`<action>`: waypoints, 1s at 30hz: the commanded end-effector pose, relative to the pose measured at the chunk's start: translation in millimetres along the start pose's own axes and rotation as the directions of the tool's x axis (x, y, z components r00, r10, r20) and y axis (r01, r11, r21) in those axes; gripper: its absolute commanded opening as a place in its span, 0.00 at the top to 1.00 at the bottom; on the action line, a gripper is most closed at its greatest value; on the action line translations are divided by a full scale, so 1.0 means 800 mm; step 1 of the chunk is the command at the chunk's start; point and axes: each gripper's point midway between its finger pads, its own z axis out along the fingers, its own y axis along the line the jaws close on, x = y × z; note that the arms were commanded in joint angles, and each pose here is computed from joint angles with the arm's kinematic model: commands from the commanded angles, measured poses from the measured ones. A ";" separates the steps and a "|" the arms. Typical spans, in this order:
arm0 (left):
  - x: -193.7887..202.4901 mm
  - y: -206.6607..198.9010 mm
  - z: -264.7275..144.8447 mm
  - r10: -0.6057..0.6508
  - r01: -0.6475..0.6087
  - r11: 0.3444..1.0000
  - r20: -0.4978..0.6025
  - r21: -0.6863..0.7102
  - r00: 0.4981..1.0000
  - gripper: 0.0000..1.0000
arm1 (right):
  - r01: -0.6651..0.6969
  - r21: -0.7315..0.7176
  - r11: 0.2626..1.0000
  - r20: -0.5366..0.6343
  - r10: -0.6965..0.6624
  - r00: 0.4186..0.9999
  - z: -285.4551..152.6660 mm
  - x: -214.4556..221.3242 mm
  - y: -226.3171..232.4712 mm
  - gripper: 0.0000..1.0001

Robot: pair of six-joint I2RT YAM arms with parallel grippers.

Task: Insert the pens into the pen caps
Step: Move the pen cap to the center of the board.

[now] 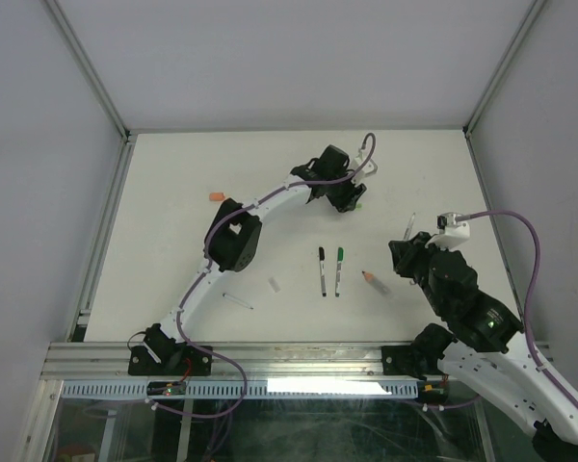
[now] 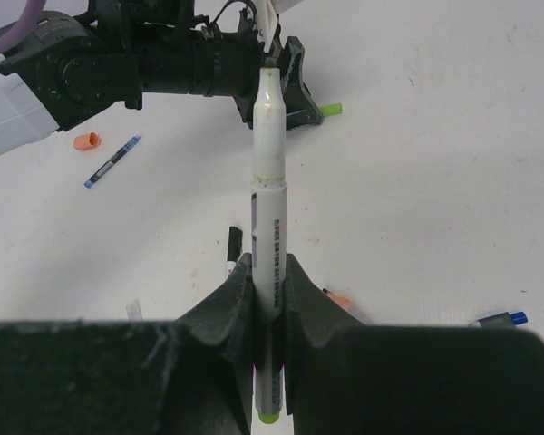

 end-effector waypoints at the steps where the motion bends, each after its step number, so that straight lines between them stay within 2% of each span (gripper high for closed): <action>1: -0.033 -0.016 0.004 0.076 -0.078 0.997 0.068 0.022 0.995 0.56 | -0.038 -0.024 0.999 0.036 0.039 0.999 -0.003 -0.019 0.011 1.00; 10: -0.024 -0.030 0.015 0.086 -0.088 0.995 0.051 0.038 0.995 0.70 | -0.039 -0.024 0.999 0.029 0.040 0.999 -0.003 -0.016 0.010 1.00; 16: -0.011 -0.032 0.014 0.090 -0.090 0.995 0.019 0.043 0.996 0.89 | -0.049 -0.019 0.999 0.030 0.049 0.998 -0.003 -0.014 0.008 1.00; 22: 0.006 -0.034 -0.004 0.087 -0.086 0.996 -0.033 0.039 0.996 0.93 | -0.056 -0.016 0.998 0.027 0.057 0.998 -0.001 -0.011 0.008 1.00; 30: 0.054 -0.038 -0.078 -0.007 0.012 0.999 -0.132 0.036 0.991 0.91 | -0.055 -0.023 0.998 0.019 0.056 0.998 0.010 -0.002 0.012 1.00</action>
